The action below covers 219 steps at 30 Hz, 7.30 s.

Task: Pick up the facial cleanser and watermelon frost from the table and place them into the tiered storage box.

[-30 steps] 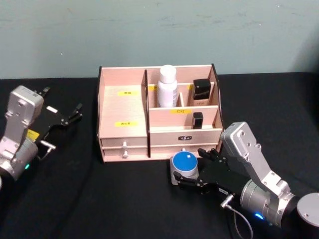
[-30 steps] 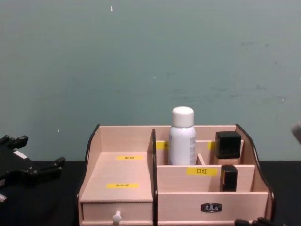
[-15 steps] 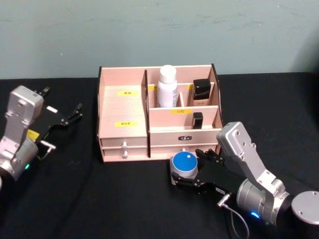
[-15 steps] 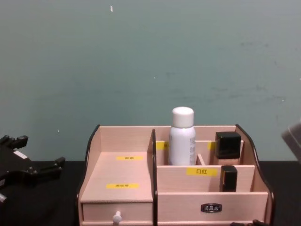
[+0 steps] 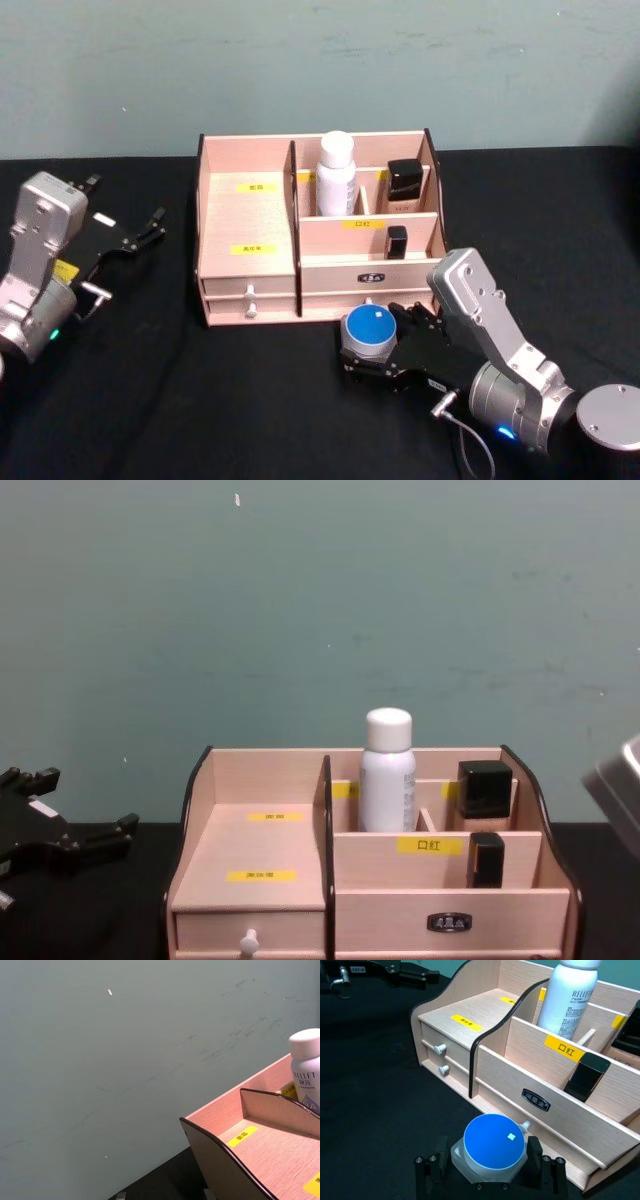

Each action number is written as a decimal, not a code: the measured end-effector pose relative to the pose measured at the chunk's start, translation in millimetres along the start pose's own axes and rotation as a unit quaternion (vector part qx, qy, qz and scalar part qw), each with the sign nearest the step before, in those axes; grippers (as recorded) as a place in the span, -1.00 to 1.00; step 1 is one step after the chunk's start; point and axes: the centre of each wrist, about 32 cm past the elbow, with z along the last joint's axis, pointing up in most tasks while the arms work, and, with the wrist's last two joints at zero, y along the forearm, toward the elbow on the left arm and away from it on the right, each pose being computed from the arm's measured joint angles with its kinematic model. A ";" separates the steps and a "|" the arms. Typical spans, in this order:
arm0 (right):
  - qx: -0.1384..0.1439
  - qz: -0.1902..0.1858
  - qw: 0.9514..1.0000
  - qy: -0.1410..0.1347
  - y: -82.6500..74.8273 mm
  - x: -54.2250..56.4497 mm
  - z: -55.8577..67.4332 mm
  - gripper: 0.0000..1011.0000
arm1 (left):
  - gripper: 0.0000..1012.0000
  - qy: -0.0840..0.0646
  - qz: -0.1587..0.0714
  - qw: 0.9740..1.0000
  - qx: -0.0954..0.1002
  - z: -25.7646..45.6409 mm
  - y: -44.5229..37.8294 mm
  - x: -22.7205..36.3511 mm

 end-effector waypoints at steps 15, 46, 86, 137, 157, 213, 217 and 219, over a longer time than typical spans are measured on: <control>-0.001 -0.001 1.000 -0.002 0.2 -0.1 0.2 0.93 | 0.98 0.000 0.000 1.000 0.000 0.0 0.0 0.0; 0.005 0.003 1.000 0.002 -1.2 1.1 0.1 0.43 | 0.98 0.000 0.000 1.000 0.000 0.0 0.0 0.0; 0.093 0.064 0.992 -0.047 43.3 -9.9 100.4 0.43 | 0.98 0.000 0.000 1.000 0.000 0.0 0.0 0.0; 0.066 0.030 0.997 -0.038 108.9 15.9 111.9 0.76 | 0.98 0.000 0.000 1.000 0.000 0.0 0.0 0.0; 0.144 0.008 0.986 -0.084 78.9 7.3 113.4 0.98 | 0.98 0.000 0.000 1.000 0.000 0.0 0.0 0.0; 0.139 -0.309 0.941 -0.009 -5.6 40.9 15.0 0.98 | 0.98 0.000 0.000 1.000 0.000 0.0 0.0 0.0; 0.140 -0.308 0.941 -0.010 -5.7 40.8 15.6 0.98 | 0.98 0.000 0.000 1.000 0.000 0.0 0.0 0.0; 0.140 -0.308 0.941 -0.010 -5.8 40.8 15.8 0.98 | 0.98 0.000 0.000 1.000 0.000 0.0 0.0 0.0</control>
